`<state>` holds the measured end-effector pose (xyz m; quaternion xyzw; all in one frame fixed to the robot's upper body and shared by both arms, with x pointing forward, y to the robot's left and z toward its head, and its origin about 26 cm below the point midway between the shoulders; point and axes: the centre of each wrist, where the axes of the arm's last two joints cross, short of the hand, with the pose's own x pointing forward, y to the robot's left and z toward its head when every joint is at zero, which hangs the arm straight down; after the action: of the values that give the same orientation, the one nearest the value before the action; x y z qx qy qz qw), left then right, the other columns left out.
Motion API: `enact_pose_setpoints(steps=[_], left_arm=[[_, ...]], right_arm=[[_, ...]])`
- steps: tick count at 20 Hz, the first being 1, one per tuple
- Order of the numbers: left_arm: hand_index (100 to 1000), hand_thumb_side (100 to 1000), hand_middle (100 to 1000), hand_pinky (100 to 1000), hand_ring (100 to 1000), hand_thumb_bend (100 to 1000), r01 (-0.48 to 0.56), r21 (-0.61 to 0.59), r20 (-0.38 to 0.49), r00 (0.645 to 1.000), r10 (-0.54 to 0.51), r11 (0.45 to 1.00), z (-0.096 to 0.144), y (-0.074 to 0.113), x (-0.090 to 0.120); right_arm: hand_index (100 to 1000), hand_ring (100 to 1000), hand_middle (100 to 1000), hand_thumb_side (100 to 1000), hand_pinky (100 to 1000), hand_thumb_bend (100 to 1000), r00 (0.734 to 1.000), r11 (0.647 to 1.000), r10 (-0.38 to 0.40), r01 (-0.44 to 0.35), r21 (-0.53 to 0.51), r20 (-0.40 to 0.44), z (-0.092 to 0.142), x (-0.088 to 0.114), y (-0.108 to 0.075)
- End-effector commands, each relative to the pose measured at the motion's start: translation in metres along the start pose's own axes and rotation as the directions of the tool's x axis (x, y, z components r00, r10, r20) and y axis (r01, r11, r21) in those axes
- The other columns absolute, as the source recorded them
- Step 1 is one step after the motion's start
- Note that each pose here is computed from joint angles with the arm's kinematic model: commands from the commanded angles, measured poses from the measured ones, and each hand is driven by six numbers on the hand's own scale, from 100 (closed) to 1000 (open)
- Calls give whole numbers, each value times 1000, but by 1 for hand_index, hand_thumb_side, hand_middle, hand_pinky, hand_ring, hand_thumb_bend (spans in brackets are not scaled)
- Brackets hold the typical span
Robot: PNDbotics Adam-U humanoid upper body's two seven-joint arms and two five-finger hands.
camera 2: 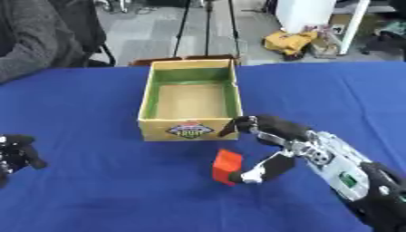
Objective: Pick up objects on the table and place them in the box.
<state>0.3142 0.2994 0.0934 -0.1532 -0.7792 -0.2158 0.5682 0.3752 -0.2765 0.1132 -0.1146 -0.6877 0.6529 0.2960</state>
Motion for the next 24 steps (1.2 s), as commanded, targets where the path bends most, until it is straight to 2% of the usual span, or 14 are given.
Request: enact_pose_setpoints(steps=[1,6,18,24], left_arm=[[730,1000,506,632,504,234,16,-12,21,1000,-16,1000,-5,2,7],[730,1000,505,632,504,233,17,-11,22,1000,-17,1000,-5,1,7],[729,1000,504,633,503,230,13,-14,28,1000,-13,1000,-6,0,7],[729,1000,504,633,502,230,12,-16,28,1000,-12,1000,-6,-1,7]], right_arm=[[858,817,749,579,809,512,999,999,37,-36,27,-21,2,-8,-5],[855,806,741,560,805,507,998,998,45,-42,51,-49,6,-16,2],[848,790,730,586,797,513,994,997,51,-45,65,-99,10,-28,11],[822,766,682,595,784,512,993,997,50,-44,60,-105,7,-29,14]])
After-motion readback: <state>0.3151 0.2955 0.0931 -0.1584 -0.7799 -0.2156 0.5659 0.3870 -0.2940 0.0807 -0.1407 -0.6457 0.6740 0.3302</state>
